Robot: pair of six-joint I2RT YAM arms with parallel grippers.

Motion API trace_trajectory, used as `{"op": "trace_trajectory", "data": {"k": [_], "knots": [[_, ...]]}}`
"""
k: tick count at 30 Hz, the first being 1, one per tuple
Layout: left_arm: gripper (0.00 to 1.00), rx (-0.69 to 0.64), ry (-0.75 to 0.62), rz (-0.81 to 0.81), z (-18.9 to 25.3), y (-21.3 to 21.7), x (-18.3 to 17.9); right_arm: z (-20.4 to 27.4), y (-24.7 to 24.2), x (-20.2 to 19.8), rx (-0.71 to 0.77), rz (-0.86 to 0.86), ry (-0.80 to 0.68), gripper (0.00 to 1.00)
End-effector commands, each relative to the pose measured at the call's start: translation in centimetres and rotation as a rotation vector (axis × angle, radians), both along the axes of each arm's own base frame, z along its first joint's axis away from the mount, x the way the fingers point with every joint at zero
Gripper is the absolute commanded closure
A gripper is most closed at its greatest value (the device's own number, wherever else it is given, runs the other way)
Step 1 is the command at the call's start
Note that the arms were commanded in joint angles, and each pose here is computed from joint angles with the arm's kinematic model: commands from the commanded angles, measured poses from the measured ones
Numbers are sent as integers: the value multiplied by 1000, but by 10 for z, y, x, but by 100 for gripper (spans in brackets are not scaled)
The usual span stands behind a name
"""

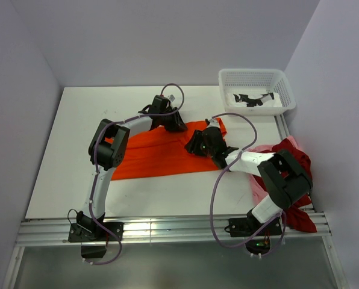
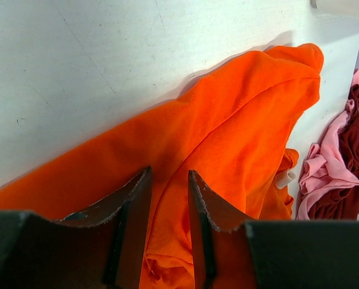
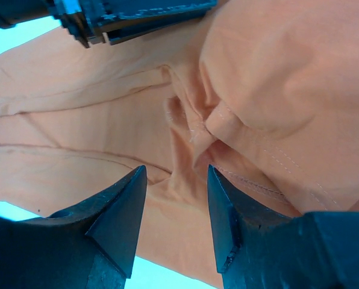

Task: Roll the t-shirts
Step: Fold the tshirt

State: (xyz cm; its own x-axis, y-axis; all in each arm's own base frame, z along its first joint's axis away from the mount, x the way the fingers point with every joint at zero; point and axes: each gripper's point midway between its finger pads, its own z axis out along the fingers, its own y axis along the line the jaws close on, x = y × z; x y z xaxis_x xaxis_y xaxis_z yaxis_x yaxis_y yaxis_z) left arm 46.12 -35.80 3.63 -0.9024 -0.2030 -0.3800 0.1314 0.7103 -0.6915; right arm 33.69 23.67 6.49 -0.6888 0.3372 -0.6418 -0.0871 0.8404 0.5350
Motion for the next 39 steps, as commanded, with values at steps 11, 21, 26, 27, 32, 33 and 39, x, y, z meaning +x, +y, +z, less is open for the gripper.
{"op": "trace_trajectory", "data": {"k": [11, 21, 26, 27, 32, 33, 39], "knots": [[64, 25, -48, -11, 22, 0, -5, -5, 1, 23, 50, -97, -17, 48], [64, 29, -23, -14, 10, 0, -13, 1, 5, 37, 84, -112, -82, 48], [64, 28, -8, -23, 4, -2, -15, 2, 6, 38, 118, -106, -114, 48], [64, 31, -7, -22, 3, -2, -15, 6, 8, 39, 133, -102, -131, 48], [65, 42, -3, -27, 2, -2, -15, 3, 12, 38, 165, -71, -143, 52], [65, 44, 0, -26, 2, -2, -15, 11, 18, 37, 191, -38, -169, 53], [65, 66, 17, -29, -1, 0, -17, 19, 38, 21, 269, 111, -206, 57]]}}
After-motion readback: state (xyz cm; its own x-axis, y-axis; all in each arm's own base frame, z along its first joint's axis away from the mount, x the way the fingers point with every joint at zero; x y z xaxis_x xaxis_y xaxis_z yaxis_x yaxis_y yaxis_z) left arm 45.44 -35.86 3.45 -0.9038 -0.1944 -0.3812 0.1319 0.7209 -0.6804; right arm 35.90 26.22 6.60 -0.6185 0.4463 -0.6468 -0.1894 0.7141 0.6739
